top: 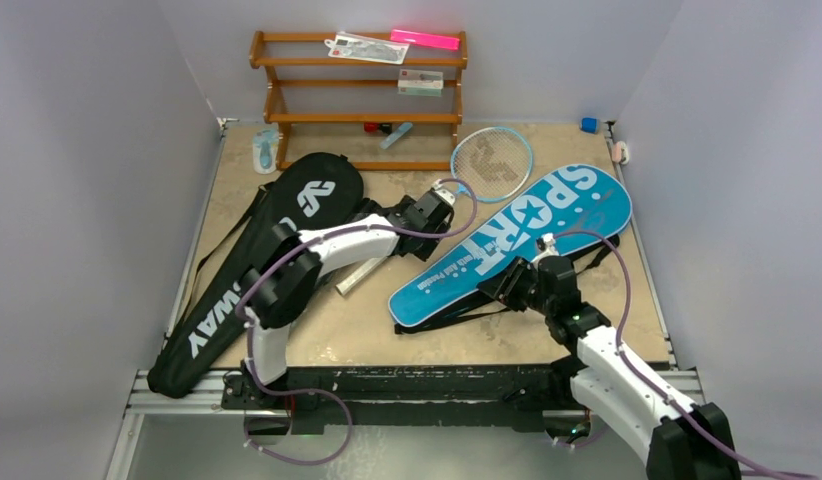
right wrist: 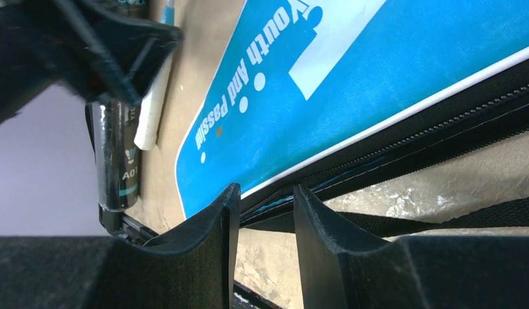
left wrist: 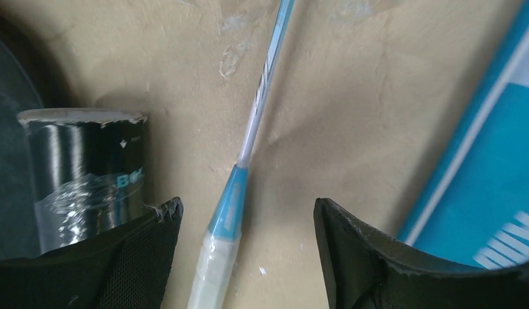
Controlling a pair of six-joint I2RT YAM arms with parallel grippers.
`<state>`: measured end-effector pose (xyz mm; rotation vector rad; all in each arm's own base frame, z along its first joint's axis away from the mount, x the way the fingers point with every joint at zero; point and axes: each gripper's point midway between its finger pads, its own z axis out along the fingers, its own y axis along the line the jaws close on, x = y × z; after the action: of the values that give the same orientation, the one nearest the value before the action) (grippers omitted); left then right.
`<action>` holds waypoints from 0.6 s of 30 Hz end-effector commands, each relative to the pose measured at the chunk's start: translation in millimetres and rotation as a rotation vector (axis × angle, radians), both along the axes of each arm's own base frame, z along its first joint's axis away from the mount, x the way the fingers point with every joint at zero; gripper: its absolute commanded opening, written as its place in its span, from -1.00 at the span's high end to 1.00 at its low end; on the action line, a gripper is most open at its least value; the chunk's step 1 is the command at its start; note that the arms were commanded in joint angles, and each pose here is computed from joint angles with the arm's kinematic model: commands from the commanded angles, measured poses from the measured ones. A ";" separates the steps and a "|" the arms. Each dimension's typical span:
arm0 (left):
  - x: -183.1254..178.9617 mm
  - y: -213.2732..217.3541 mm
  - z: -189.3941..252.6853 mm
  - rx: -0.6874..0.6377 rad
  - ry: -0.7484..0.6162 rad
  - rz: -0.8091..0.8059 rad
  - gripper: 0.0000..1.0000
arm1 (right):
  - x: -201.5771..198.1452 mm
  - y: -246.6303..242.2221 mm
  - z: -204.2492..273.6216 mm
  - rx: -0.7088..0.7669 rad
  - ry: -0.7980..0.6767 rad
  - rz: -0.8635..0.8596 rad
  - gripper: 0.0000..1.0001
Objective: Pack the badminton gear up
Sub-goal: Pick up the racket from the center of the board.
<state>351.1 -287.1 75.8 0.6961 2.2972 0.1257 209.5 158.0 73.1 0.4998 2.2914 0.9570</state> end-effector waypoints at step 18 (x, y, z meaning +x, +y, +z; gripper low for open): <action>60.3 -11.0 -57.8 0.106 0.079 -0.037 0.47 | 19.1 0.7 51.1 -0.026 -0.213 0.041 0.22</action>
<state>406.4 -298.8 29.7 0.7761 2.3349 0.2221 217.9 159.1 102.5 0.3728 2.1908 0.9625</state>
